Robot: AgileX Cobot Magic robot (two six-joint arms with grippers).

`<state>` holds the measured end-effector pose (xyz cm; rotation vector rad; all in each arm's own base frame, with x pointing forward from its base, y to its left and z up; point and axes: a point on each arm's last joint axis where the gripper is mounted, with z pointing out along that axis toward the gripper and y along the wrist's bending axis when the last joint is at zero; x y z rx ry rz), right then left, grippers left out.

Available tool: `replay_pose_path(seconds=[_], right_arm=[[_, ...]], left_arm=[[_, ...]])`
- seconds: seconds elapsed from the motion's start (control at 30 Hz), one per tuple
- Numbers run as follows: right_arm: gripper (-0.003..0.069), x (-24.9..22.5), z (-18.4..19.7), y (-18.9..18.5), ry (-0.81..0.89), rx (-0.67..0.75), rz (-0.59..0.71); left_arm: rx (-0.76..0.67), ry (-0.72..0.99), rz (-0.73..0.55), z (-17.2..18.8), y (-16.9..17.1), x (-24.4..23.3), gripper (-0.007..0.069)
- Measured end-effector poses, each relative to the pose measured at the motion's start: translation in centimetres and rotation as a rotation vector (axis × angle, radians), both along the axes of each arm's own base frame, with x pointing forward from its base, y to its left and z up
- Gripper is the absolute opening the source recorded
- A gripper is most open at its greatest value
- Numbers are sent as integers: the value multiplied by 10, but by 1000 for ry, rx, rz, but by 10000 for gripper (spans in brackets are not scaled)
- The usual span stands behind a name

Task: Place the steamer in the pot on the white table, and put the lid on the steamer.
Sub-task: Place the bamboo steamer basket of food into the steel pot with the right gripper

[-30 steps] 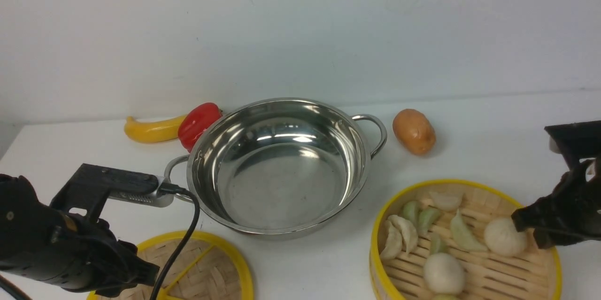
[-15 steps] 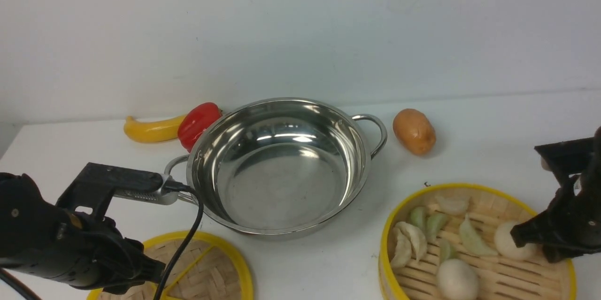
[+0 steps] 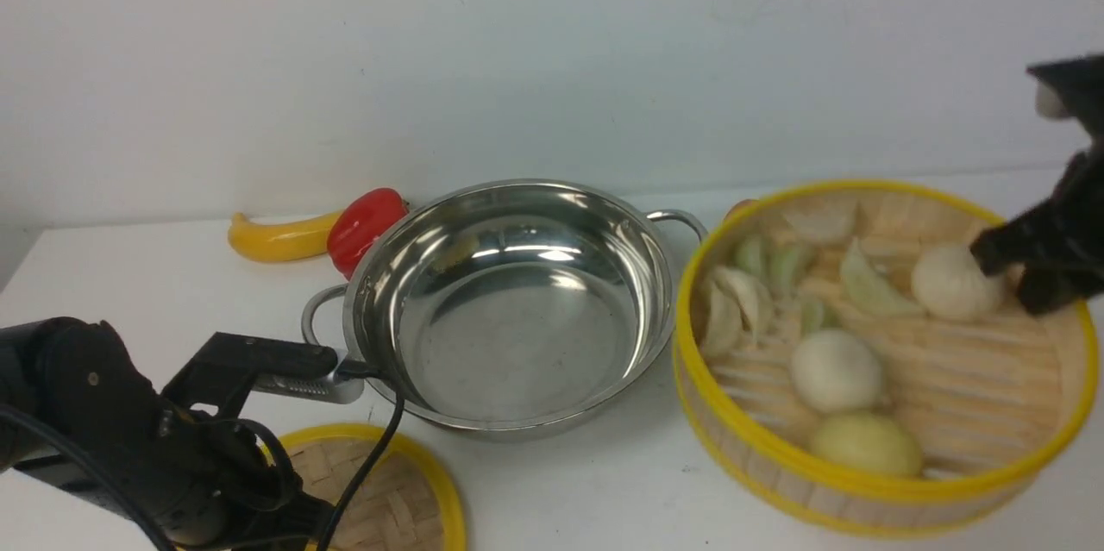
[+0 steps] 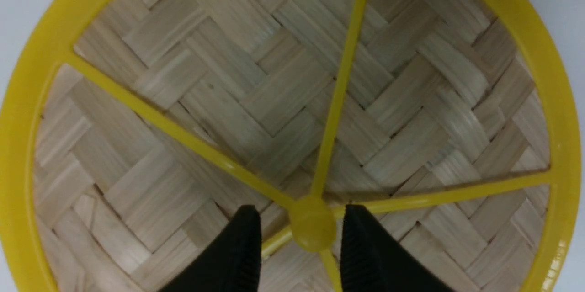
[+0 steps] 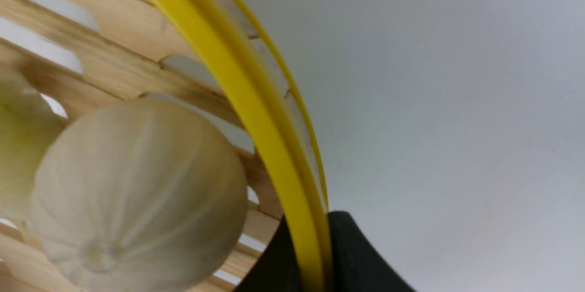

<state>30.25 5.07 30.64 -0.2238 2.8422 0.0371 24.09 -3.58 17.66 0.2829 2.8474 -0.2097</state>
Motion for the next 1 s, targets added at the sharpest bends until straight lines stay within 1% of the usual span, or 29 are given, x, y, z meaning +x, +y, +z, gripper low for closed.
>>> replay_pose_path(seconds=[0.03, 0.13, 0.23, 0.27, 0.33, 0.47, 0.5, 0.57, 0.67, 0.73, 0.77, 0.8, 0.87, 1.0], right_arm=[[55, 7, 15, 3, -50, 22, 1], [55, 23, 39, 12, -131, 47, 25], [55, 36, 45, 29, -157, 64, 62], [55, 42, 46, 37, -162, 72, 81], [55, 53, 46, 60, -169, 94, 130], [55, 73, 37, 103, -165, 117, 209], [55, 82, 31, 122, -168, 124, 239], [55, 89, 26, 137, -172, 130, 259], [55, 105, 14, 164, -180, 141, 292], [55, 113, 4, 176, -180, 146, 300], [55, 114, 3, 177, -180, 146, 300], [55, 124, -9, 183, -176, 145, 298], [55, 130, -18, 186, -171, 139, 295], [55, 149, -52, 195, -144, 120, 291]], left_arm=[[-1, 7, 4, -3, 0, 2, 242], [-9, 16, 16, -9, -1, 4, 240], [-14, 9, 27, -10, -1, 6, 216], [-16, 10, 29, -11, -1, 6, 191], [-12, 11, 22, -10, -2, 6, 116], [35, 38, -27, -8, 1, 2, 115], [77, 80, -52, -5, 5, -4, 115], [120, 120, -61, 0, 9, -12, 115], [196, 134, -44, 21, 18, -30, 115], [232, 107, -21, 41, 23, -45, 115], [236, 114, -18, 41, 23, -45, 115], [259, 81, 4, 61, 28, -64, 115], [264, 48, 17, 75, 30, -79, 115], [255, -94, 45, 104, 34, -115, 115]])
